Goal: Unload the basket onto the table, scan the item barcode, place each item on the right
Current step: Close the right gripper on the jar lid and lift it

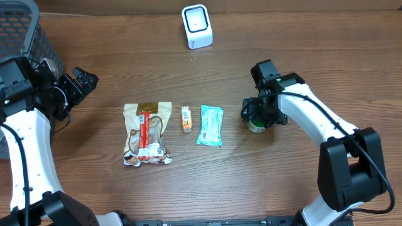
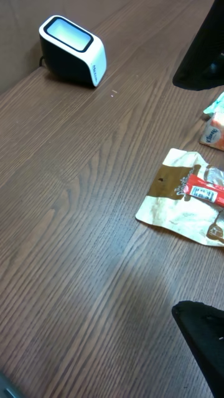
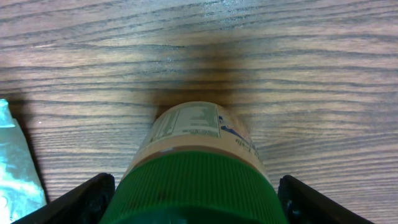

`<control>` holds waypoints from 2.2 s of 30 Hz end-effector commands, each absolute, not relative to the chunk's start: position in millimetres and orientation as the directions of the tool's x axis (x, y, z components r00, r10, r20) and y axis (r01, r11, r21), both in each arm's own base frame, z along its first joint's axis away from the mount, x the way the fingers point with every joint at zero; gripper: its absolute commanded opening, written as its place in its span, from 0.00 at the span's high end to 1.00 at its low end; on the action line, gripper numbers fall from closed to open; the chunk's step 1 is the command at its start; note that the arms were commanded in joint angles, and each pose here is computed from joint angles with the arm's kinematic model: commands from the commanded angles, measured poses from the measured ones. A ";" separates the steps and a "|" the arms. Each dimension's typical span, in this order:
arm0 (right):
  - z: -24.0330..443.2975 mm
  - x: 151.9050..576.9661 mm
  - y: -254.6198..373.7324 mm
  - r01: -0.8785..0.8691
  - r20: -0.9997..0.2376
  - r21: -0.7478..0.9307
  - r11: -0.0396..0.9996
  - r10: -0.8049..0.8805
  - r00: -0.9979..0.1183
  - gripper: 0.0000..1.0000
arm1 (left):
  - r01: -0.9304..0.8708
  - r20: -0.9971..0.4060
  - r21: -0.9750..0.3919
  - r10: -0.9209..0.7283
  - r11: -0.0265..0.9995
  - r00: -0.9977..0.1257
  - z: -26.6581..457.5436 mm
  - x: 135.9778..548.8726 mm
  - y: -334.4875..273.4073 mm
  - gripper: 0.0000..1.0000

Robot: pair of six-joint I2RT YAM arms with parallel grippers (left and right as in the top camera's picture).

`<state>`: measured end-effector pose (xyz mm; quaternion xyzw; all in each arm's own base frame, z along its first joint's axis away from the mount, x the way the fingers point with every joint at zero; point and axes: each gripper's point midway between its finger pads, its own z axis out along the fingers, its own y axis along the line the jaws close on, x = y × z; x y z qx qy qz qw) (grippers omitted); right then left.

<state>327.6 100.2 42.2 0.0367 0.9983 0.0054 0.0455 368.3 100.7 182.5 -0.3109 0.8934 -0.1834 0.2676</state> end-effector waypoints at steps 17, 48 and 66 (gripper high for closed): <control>17.9 323.9 96.2 0.073 -0.061 -0.009 0.997 0.072 -0.996 0.20 | -0.454 -0.386 -0.494 -0.655 0.742 -0.650 191.2 368.1 102.3 0.00; 9.0 321.0 95.2 0.072 -0.059 -0.011 0.997 0.071 -0.996 0.22 | -0.454 -0.386 -0.494 -0.655 0.742 -0.650 191.2 368.1 102.3 0.00; 12.4 325.6 96.3 0.073 -0.071 -0.006 0.997 0.072 -0.995 0.21 | -0.454 -0.386 -0.494 -0.654 0.742 -0.650 191.2 368.1 102.3 0.00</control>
